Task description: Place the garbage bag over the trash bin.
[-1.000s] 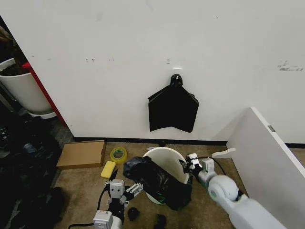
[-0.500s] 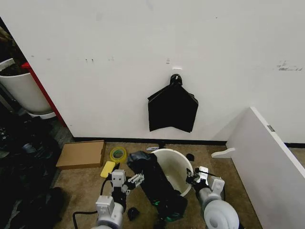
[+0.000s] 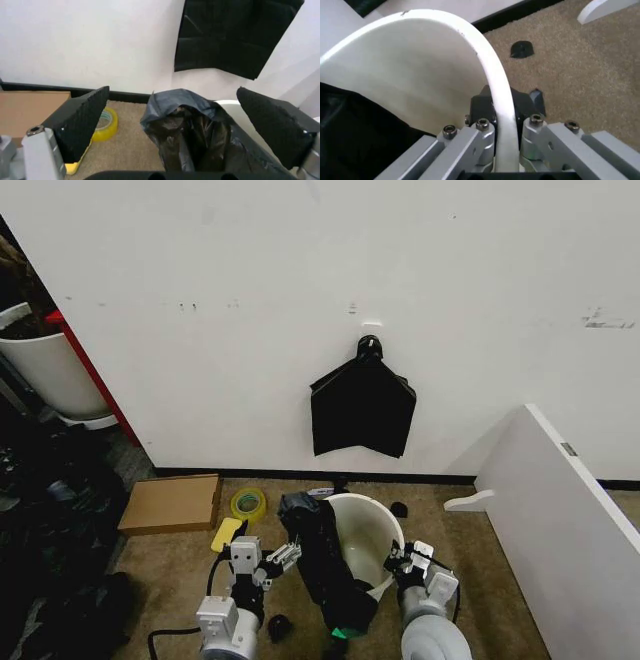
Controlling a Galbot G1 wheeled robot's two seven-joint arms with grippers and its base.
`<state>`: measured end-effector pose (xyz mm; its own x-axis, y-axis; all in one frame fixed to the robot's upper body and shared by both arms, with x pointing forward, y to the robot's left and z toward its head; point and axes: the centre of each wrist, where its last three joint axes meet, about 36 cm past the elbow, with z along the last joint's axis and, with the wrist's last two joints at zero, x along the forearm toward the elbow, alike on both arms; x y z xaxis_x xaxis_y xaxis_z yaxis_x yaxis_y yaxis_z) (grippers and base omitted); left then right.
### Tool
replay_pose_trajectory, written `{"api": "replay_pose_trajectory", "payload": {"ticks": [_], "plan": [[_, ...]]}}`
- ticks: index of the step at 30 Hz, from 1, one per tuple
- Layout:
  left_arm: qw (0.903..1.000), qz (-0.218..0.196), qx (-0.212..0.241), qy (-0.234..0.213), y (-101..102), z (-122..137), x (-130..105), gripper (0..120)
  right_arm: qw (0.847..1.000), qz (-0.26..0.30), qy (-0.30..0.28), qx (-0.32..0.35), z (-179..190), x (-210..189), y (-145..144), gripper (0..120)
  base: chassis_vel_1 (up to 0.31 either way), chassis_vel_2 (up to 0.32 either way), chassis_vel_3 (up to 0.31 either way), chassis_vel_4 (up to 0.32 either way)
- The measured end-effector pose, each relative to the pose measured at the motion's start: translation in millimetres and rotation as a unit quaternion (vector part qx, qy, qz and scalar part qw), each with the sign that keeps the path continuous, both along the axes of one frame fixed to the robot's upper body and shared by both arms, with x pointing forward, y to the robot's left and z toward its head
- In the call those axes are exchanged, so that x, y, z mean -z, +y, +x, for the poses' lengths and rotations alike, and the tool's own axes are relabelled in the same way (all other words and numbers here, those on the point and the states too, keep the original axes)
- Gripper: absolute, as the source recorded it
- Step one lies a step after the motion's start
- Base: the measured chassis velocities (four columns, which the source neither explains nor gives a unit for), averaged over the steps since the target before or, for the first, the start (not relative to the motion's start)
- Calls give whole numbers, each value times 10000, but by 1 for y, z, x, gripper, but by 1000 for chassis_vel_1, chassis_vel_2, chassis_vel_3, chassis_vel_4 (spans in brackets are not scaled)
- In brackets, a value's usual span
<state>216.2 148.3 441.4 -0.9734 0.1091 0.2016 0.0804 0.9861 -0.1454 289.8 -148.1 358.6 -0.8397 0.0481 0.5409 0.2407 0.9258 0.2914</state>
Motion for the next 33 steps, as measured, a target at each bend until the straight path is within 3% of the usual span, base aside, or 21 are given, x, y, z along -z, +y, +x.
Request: {"api": "replay_pose_trajectory", "payload": {"ticks": [3,9,12,14,18,20,22,33], "plan": [[10000,31,-16,-1,0,-2,2,100,10000,19,-47,-36,-3,-10,0,14,0,0,0,0],[9998,145,-101,77,3,1,14,100,9968,-244,-720,-263,-11,-38,-10,34,0,0,0,0],[9990,268,-205,290,7,6,36,100,9850,-240,-1323,-1078,-19,-50,-18,47,0,0,0,0],[9985,292,-244,382,9,8,43,100,9800,-218,-1428,-1368,-20,-51,-18,52,0,0,0,0],[9967,363,-362,632,14,11,60,100,9556,-151,-1330,-2624,-16,-47,-21,69,0,0,0,0],[9963,380,-395,667,15,11,63,100,9480,-148,-1190,-2947,-14,-45,-21,76,0,0,0,0],[9960,394,-419,681,17,11,63,100,9455,-198,-1047,-3077,-12,-45,-19,76,0,0,0,0],[9958,354,-402,741,14,7,62,100,9516,-540,-422,-2996,-4,-32,-15,34,0,0,0,0]]}}
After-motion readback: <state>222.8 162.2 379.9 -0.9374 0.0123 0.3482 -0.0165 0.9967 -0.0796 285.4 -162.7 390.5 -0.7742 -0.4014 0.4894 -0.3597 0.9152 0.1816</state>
